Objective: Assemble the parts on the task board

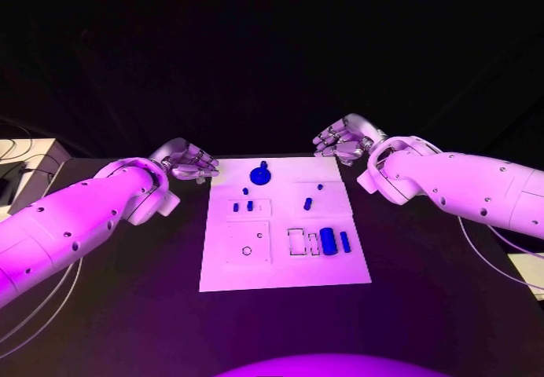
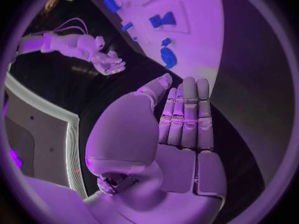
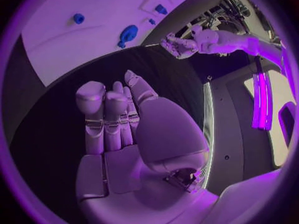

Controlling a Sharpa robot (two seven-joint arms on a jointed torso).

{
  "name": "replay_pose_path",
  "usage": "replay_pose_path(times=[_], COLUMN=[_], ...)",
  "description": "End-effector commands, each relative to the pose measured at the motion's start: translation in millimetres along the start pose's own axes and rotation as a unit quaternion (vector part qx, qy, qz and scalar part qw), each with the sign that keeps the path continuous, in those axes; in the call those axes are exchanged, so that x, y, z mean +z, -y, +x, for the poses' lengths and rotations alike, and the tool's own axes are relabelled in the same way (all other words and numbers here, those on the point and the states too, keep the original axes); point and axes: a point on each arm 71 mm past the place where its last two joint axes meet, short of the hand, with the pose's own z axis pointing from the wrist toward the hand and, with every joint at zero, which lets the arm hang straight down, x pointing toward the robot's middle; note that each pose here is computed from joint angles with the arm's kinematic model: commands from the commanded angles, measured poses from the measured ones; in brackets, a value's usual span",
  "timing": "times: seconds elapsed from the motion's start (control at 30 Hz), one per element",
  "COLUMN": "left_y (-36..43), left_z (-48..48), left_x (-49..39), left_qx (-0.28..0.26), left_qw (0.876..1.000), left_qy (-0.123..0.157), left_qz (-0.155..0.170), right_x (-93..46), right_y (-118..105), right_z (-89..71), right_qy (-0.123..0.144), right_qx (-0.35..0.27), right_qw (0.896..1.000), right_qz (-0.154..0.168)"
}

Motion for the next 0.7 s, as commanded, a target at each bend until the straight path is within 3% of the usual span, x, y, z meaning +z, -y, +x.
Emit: replay_pose_path(times=[0.03,0.07,0.27,0.5,0.7], left_y=[-1.1,-3.1,-13.4,-16.7,-15.4], left_z=[-3.7,-4.4,-4.7,-3.5,1.0], left_x=[-6.8,-11.7,-32.9,-51.3,-61.3], left_qx=[-0.226,-0.259,-0.332,-0.362,-0.371], left_qw=[0.974,0.966,0.943,0.931,0.926], left_qy=[0.001,-0.006,-0.009,-0.003,-0.007], left_qz=[-0.004,-0.002,0.02,0.055,0.071], right_x=[-3.7,-5.8,-11.7,-16.0,-18.3], right_y=[0,3,11,17,21], right_z=[5.0,5.8,11.0,19.5,29.8], right_qy=[-0.049,-0.055,-0.067,-0.069,-0.085], right_qx=[-0.101,-0.126,-0.202,-0.25,-0.264], right_qw=[0.992,0.989,0.975,0.964,0.96], right_qz=[-0.051,-0.055,-0.059,-0.051,-0.045])
